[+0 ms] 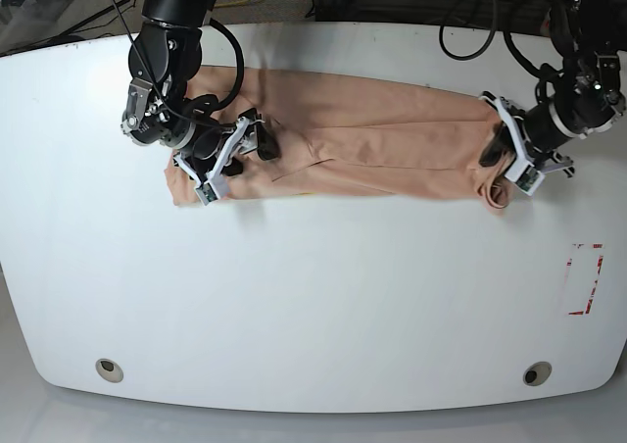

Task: Fold the T-shirt properly
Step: 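Grasp the strip end with the left gripper and fold it toward the right gripper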

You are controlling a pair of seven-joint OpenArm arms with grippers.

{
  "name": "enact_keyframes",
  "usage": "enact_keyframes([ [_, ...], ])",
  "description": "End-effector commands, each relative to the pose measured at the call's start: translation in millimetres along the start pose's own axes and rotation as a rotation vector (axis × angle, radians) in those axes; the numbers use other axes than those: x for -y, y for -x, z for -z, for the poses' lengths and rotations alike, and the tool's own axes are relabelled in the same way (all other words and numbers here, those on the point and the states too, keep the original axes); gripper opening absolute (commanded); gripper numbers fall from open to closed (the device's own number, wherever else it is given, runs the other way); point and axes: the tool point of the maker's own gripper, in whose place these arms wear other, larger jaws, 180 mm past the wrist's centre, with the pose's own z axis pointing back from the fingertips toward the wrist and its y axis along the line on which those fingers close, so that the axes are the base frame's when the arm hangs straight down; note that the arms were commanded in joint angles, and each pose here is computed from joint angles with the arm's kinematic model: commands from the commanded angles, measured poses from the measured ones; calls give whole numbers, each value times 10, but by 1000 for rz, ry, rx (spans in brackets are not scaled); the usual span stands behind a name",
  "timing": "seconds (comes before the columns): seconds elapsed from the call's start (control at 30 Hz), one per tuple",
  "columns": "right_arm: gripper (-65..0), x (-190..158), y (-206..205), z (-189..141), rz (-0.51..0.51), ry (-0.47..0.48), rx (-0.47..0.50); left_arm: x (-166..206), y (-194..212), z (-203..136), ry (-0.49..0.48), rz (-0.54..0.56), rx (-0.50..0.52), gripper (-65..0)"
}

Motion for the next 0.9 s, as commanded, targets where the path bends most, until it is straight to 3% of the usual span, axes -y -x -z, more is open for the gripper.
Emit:
enact_keyframes([
  [0.0,-214,69,98,-6,-7,31,-66,158,-211,77,57,60,41,-635],
  [0.17,-214,78,26,-6,-13,32,-53,535,-362,291,173,145,44,-632],
  [0.27,-214,81,6,-7,-15,33,-50,659,-416,415,169,116,40,-569],
  [0.43,-214,81,-3,-11,-17,34,-48,862,-396,557,158,123,4,-258],
  [0.53,-214,79,-11,-9,-19,33,-47,957,-384,583,174,149,-6,-165],
  [0.73,-214,80,-1,-5,-18,33,-51,1237,-622,500,226,243,57,-193],
  [0.87,-214,88,-69,-8,-24,34,-38,897,-769,465,136,227,88,-208],
])
